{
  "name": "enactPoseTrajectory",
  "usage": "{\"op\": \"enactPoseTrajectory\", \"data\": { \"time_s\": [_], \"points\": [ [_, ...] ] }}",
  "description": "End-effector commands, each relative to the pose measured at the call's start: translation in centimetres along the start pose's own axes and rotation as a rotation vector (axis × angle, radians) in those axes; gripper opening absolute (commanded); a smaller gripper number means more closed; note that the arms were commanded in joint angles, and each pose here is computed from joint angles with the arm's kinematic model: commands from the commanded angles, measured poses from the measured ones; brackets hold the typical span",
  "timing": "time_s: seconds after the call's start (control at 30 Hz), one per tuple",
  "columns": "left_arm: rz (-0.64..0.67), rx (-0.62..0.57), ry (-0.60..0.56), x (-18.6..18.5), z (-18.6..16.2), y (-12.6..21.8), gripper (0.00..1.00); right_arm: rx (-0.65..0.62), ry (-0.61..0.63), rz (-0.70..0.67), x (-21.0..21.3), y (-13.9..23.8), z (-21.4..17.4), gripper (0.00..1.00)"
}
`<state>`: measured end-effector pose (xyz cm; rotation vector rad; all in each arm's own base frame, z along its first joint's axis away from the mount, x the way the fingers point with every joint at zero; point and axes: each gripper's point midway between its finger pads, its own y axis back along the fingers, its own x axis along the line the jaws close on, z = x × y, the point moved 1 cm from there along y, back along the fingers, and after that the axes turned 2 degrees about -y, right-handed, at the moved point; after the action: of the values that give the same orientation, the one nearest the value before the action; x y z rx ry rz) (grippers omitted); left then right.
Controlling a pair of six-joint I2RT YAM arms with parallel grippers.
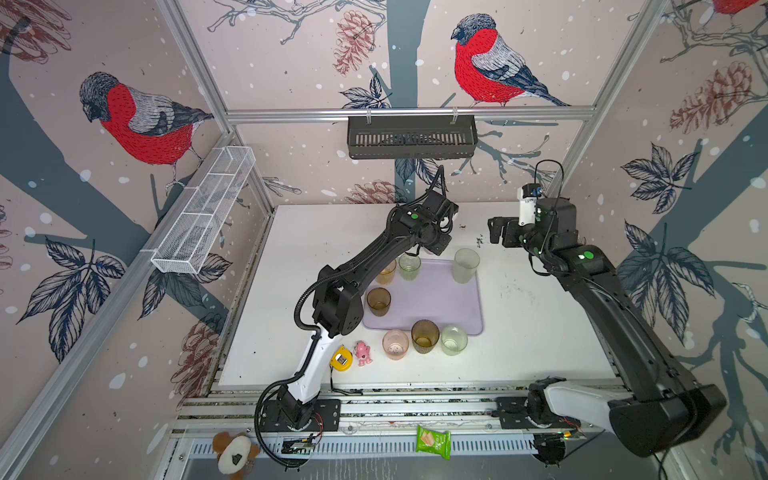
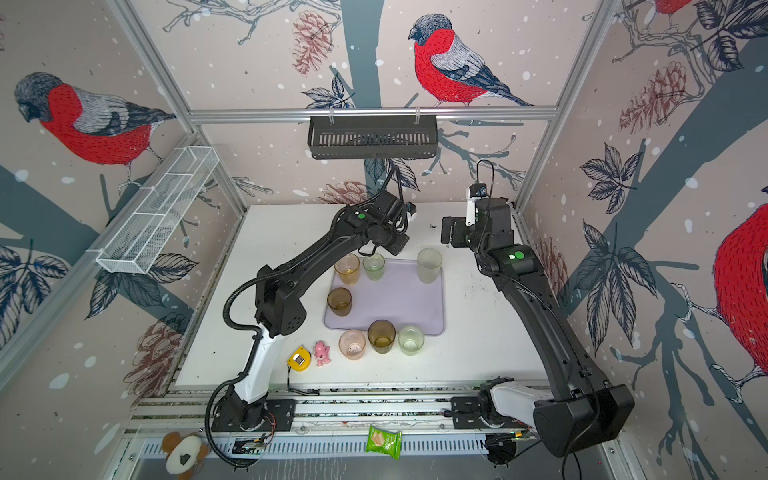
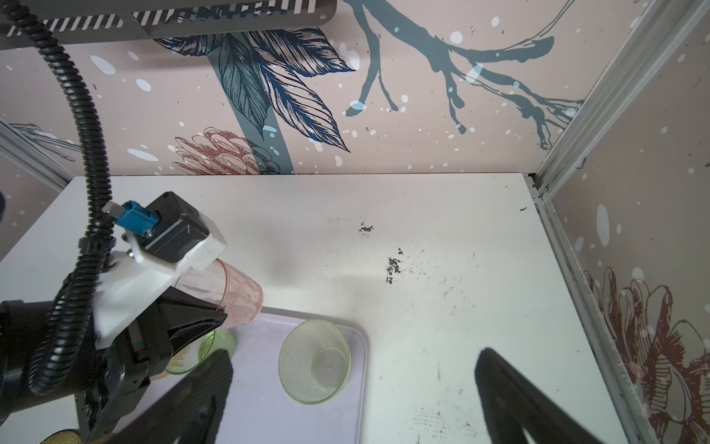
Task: Place the glasses into the tray
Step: 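Carry the pink glass over the tray while the right gripper draws back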
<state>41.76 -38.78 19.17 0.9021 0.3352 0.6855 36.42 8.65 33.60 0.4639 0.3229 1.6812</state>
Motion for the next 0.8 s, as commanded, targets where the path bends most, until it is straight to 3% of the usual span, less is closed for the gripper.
{"op": "enactPoseTrajectory", "data": {
  "time_s": [0.0,0.77],
  "points": [
    [-0.012,-0.034,-0.039,-0.6,0.7,0.6,0.0,-0.029,-0.02,-0.009,-0.2,0.2,0.7,1.0],
    [-0.059,0.05,-0.111,-3.6,-2.4,-2.0,0.0,-0.039,-0.028,-0.021,-0.6,0.3,1.1,1.0]
  ]
}}
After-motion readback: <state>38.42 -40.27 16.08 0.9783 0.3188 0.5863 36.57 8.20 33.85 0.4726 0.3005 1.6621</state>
